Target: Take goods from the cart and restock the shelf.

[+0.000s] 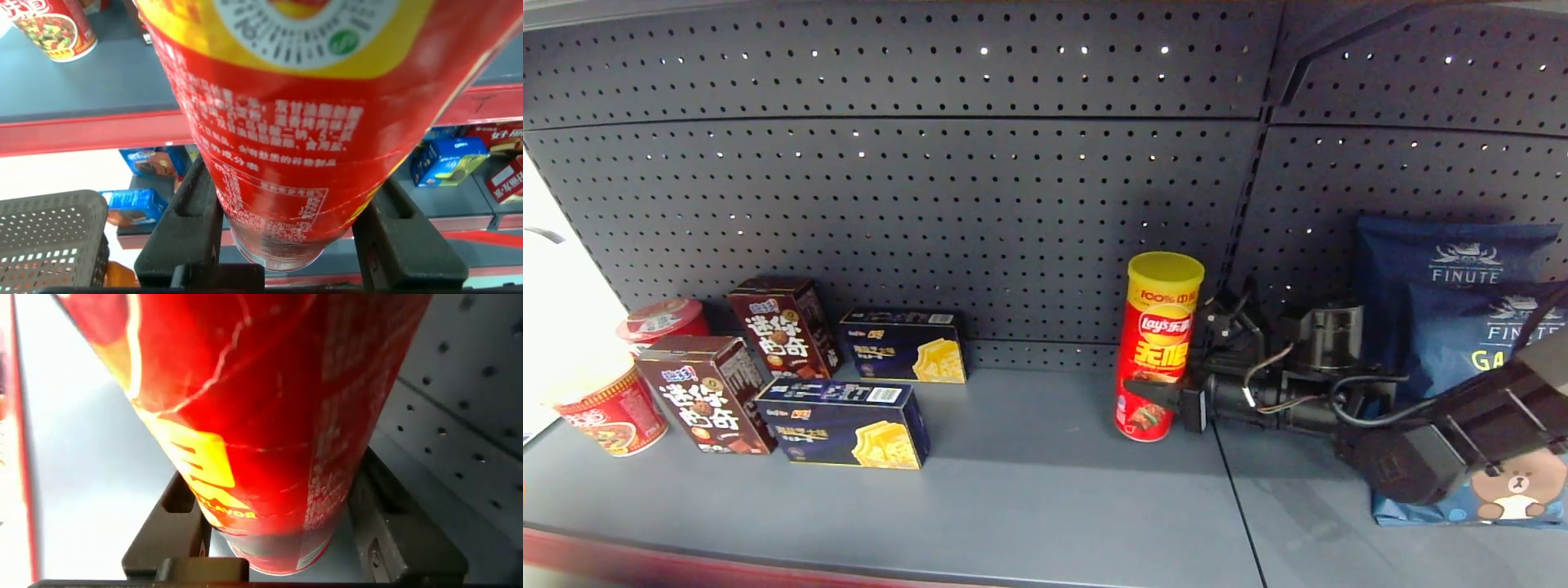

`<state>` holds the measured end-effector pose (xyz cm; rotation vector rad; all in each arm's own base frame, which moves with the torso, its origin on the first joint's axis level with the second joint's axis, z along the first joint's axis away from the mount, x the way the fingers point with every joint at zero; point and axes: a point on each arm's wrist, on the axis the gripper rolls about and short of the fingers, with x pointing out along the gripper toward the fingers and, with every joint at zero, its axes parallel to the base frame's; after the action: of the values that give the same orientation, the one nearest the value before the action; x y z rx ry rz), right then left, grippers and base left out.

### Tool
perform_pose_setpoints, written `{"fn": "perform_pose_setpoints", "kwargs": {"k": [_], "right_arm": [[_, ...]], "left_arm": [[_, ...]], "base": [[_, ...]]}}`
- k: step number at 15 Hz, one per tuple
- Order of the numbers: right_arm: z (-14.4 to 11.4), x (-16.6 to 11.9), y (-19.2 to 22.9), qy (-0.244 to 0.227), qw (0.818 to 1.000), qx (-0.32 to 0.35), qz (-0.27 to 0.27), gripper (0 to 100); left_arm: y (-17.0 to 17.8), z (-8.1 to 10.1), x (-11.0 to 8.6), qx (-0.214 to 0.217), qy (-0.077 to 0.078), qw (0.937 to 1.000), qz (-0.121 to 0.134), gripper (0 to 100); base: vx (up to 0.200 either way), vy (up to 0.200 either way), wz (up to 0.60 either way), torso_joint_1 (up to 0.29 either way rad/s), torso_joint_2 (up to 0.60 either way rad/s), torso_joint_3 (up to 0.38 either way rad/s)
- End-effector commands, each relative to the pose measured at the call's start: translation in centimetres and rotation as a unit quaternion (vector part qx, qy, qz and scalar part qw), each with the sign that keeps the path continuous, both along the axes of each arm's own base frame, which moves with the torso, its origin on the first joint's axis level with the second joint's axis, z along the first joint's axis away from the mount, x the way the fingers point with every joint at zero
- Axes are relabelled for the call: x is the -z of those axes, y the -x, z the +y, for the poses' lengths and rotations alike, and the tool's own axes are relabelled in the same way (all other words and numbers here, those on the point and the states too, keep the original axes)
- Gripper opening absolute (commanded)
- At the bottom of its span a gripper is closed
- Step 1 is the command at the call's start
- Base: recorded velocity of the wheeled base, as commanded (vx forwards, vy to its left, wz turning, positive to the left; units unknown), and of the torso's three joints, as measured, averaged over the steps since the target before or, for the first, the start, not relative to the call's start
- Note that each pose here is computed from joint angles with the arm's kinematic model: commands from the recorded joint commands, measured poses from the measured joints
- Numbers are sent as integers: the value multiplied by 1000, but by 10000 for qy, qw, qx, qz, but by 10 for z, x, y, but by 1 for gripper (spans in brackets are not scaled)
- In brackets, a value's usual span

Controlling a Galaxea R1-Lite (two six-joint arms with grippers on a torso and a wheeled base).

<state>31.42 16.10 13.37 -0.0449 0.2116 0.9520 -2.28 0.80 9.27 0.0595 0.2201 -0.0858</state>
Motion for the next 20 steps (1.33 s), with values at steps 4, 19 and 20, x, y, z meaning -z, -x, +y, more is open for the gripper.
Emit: {"fn": "perform_pose_setpoints", "kwargs": {"k": [4, 19, 20], "right_arm": [[-10, -45, 96, -261, 9990, 142, -329, 0], [-18, 16, 139, -45, 9995, 298, 90, 0], [-15, 19, 135, -40, 9995, 304, 84, 0]], "left_arm": [[3, 1, -2, -1, 16, 9999, -160, 0], [6, 1, -39, 3, 21, 9986, -533, 0], [6, 1, -41, 3, 24, 9985, -548, 0]], "base": [[0, 0, 0, 0, 0, 0], [0, 0, 0, 0, 0, 0], [0, 0, 0, 0, 0, 0]]}}
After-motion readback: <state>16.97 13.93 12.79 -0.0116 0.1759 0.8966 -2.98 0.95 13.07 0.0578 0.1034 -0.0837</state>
